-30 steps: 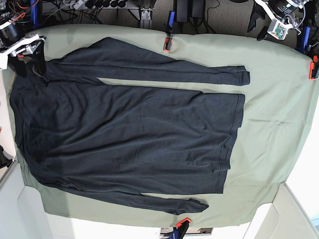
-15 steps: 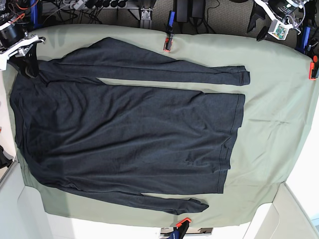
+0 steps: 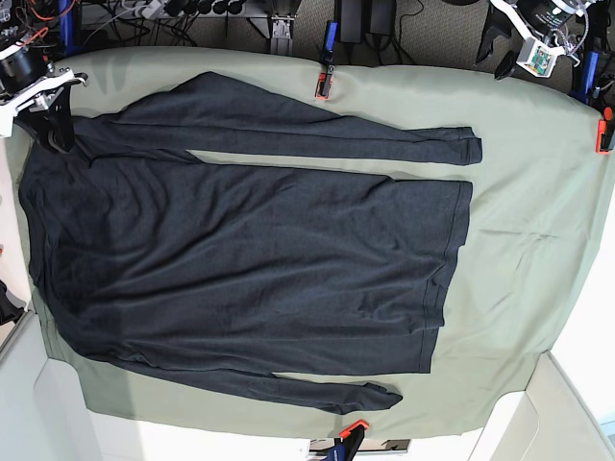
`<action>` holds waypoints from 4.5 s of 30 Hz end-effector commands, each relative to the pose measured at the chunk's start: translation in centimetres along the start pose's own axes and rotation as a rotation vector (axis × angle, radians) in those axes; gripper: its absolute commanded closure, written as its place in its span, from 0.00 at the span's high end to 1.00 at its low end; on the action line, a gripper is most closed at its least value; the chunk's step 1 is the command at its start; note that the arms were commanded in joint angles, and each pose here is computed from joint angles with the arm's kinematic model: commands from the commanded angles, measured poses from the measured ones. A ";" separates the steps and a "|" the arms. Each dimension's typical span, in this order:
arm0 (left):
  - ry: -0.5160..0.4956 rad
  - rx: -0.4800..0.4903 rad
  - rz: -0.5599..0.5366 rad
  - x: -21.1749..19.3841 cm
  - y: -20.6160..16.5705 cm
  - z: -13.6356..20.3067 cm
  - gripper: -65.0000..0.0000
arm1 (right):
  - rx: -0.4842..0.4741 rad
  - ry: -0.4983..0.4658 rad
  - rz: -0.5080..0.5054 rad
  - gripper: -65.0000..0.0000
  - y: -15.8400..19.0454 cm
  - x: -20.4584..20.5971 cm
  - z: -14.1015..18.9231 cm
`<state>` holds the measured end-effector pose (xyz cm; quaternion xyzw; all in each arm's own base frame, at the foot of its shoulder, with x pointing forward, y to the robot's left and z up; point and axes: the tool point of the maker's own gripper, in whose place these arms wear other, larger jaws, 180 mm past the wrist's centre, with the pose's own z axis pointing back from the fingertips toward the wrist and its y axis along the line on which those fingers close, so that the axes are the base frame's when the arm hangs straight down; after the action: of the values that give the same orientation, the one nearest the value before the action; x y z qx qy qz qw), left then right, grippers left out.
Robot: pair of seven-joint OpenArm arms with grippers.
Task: Fold the T-shirt properly
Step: 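Lower the right gripper onto the shirt's shoulder corner and pinch it, then reach the left gripper to the sleeve cuff and grasp it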
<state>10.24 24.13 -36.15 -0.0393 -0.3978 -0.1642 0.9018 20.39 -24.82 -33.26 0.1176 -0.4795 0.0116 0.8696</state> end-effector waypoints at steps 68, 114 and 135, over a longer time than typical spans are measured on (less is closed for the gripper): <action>-0.025 -0.001 -0.006 0.7 0.1 0.3 0.40 | -0.014 0.029 0.020 0.68 0.0 -0.2 -0.1; 0.014 -0.192 0.126 5.0 1.5 -9.0 0.60 | -0.190 0.194 -0.215 0.69 -9.8 -1.9 -1.7; -0.011 -0.184 0.148 4.9 1.8 -10.7 0.60 | -0.098 0.290 -0.132 0.68 -6.0 -3.1 -4.5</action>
<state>21.18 21.96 -40.12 -0.1585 -0.3778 -0.1282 0.9032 22.65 -29.23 -40.36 0.1036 -0.3267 -0.0613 0.9374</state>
